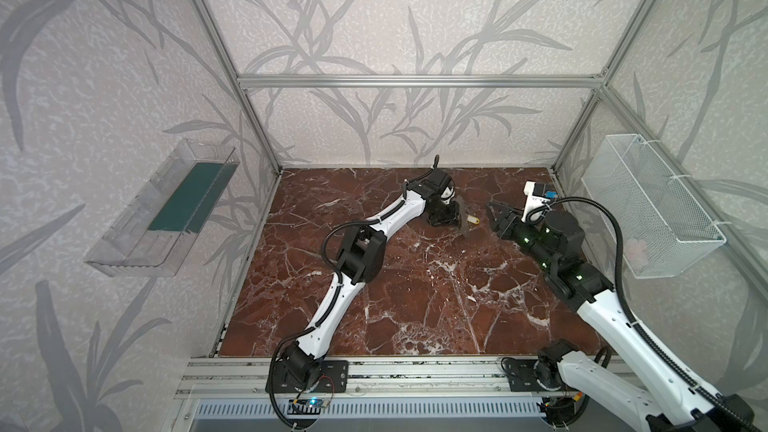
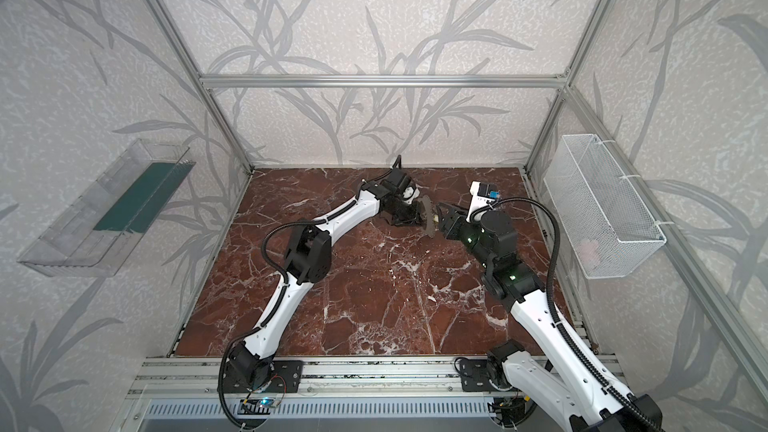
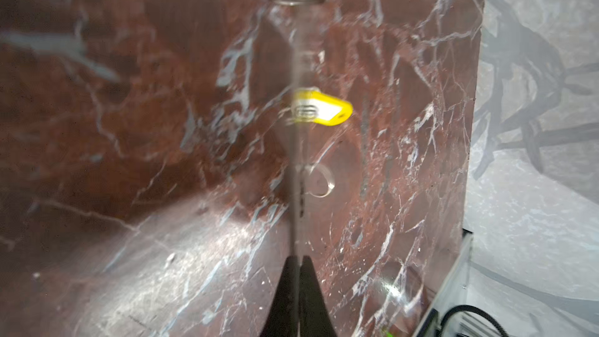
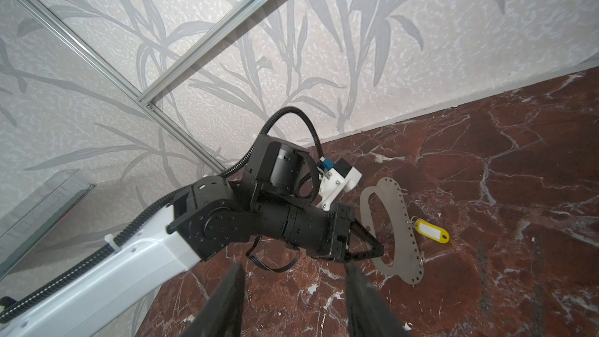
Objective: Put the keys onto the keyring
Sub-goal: 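Lower the plate onto the table and open the left gripper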
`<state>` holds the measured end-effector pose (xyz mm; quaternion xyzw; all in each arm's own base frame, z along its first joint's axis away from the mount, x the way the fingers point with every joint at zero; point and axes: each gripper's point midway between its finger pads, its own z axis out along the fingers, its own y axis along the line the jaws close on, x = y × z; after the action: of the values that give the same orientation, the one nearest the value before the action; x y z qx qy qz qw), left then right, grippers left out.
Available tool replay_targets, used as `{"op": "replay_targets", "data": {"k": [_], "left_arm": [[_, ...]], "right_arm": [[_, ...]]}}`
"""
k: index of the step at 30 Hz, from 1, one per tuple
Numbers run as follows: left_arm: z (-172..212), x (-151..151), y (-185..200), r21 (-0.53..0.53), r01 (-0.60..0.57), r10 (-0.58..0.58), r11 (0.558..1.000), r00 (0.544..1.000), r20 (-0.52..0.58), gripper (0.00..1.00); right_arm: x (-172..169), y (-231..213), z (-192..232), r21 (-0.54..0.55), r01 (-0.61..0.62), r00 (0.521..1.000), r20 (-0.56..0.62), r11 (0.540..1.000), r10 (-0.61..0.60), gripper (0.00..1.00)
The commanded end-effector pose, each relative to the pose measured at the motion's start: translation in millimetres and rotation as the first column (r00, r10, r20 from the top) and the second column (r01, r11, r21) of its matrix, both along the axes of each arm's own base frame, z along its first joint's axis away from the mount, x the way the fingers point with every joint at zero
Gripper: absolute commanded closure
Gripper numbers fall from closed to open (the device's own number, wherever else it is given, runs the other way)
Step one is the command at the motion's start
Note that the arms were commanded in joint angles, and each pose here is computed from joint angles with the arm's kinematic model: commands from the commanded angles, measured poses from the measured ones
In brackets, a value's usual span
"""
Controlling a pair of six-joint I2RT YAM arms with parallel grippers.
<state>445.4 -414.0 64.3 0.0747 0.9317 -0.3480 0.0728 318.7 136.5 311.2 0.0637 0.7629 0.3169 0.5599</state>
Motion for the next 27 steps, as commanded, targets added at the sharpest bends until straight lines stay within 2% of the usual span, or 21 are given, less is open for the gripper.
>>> {"op": "replay_targets", "data": {"k": [1,17,27], "left_arm": [[16.9,5.4,24.5,0.019,-0.040,0.039,0.999,0.999,0.035,1.00],[-7.8,-15.8,88.3,0.026,-0.061,0.063,0.998,0.994,-0.088,1.00],[-21.1,-19.0,125.1,0.050,-0.047,0.055,0.998,0.983,-0.177,0.96]], "right_arm": [[-2.2,-4.2,16.3,0.003,0.012,0.999,0.039,1.000,-0.012,0.50],[-0.7,-5.6,13.7,0.001,0.021,0.999,0.034,1.000,-0.021,0.50],[-1.7,-8.9,14.6,-0.012,0.035,0.999,0.041,0.999,-0.035,0.49]]}}
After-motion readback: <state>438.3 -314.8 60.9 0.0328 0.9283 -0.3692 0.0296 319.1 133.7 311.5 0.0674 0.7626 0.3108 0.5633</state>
